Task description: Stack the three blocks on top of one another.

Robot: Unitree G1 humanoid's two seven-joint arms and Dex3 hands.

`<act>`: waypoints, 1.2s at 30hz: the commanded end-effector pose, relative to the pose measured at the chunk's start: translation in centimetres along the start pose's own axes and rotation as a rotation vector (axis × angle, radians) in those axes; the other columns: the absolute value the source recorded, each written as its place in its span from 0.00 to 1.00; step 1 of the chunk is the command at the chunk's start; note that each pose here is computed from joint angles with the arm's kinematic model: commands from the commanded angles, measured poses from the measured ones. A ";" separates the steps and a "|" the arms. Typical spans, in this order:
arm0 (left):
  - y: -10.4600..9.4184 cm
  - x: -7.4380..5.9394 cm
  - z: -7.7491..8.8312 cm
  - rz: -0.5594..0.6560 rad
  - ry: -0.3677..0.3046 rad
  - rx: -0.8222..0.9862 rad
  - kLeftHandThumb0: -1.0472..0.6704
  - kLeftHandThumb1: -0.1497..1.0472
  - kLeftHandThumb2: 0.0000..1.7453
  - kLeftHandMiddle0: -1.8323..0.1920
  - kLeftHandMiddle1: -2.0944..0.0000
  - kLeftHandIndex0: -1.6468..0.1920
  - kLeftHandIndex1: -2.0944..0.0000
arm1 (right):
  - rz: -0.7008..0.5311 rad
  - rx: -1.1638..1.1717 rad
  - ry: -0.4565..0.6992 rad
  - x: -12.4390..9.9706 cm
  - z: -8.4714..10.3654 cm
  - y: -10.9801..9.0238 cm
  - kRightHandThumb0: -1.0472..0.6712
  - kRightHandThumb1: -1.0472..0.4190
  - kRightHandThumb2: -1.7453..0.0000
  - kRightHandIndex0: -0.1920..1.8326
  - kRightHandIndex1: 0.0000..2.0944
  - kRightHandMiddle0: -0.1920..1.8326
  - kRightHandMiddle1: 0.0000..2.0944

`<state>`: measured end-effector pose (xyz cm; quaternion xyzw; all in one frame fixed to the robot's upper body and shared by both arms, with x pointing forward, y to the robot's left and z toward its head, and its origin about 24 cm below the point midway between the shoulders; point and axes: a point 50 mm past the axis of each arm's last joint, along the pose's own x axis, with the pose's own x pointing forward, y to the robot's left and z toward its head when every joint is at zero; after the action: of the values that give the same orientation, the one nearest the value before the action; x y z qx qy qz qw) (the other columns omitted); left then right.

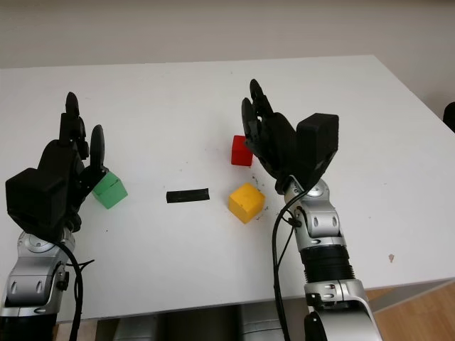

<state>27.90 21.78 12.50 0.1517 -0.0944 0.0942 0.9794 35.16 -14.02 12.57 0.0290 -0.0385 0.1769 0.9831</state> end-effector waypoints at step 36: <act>0.1 0.2 0.5 -0.006 -0.017 0.012 0.14 1.00 0.40 1.00 1.00 1.00 0.99 | -0.055 -1.293 -0.024 6.1 6.6 -3.4 0.23 0.15 0.97 0.23 0.09 0.20 0.22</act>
<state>27.82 21.71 12.49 0.1526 -0.0921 0.0918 0.9797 41.45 -15.38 18.63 -0.5525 -0.1420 0.0971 0.8155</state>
